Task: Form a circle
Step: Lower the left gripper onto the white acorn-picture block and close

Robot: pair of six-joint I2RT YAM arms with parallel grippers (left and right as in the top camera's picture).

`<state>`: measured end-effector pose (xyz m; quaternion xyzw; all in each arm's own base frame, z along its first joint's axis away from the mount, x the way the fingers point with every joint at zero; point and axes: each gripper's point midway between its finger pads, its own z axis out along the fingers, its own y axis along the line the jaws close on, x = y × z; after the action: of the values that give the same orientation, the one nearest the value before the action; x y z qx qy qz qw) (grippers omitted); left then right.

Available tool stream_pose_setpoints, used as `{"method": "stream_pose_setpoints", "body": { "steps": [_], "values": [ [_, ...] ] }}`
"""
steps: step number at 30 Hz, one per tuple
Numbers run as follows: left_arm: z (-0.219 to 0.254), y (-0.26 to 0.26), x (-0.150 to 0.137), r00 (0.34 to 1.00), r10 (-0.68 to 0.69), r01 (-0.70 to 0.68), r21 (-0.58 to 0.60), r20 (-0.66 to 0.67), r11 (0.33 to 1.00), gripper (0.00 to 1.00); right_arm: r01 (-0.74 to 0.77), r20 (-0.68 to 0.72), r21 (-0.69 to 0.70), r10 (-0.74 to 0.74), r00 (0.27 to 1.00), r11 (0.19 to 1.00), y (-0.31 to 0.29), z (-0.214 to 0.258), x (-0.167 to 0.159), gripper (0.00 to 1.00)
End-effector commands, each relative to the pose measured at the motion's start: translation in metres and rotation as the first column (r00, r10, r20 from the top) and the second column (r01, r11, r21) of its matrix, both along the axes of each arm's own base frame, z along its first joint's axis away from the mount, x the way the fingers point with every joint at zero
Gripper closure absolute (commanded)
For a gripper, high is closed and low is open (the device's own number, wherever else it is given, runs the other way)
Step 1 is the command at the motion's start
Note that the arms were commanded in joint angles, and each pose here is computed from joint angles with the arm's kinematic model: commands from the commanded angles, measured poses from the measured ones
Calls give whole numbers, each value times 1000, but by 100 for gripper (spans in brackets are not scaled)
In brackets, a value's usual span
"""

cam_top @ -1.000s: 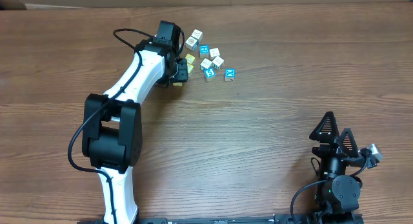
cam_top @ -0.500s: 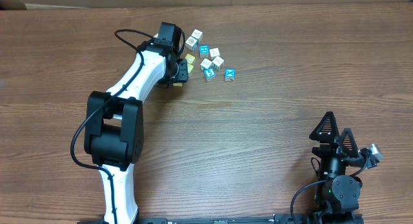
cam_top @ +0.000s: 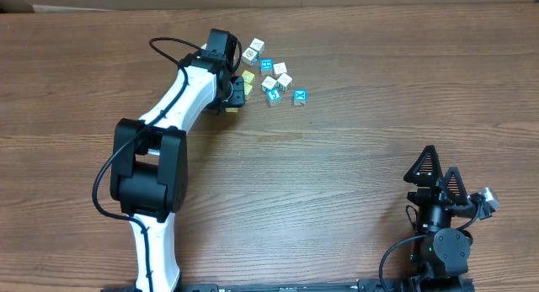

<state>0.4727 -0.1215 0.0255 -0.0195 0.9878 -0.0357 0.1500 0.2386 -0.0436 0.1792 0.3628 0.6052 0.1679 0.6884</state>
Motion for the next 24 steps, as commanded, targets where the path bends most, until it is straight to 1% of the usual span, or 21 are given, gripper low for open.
{"method": "stream_pose_setpoints", "body": {
  "steps": [1, 3, 5, 9, 19, 24],
  "values": [
    [-13, -3, -4, 1000, -18, 18, 21, -20, 1000, 67, 10, 2, -1, -10, 1000, 1000, -2, -2, -1, 0],
    [-13, -3, -4, 1000, -18, 18, 21, -22, 1000, 68, 10, 2, -1, -10, 1000, 1000, -2, -2, -1, 0],
    [-14, -3, -6, 999, -18, 19, 23, -30, 1000, 63, 10, 2, -1, -10, 1000, 1000, -2, -2, -1, 0],
    [-15, -3, -8, 999, -19, 20, 26, -37, 999, 62, 10, 2, -1, -10, 1000, 1000, -2, -2, -1, 0],
    [-16, -2, -10, 999, -19, 20, 27, -42, 999, 65, 10, 2, -1, -10, 1000, 1000, -2, -2, -1, 0],
    [-18, -2, -12, 998, -19, 20, 29, -52, 999, 64, 10, 2, -1, -10, 1000, 1000, -2, -2, -1, 0]
  ]
}}
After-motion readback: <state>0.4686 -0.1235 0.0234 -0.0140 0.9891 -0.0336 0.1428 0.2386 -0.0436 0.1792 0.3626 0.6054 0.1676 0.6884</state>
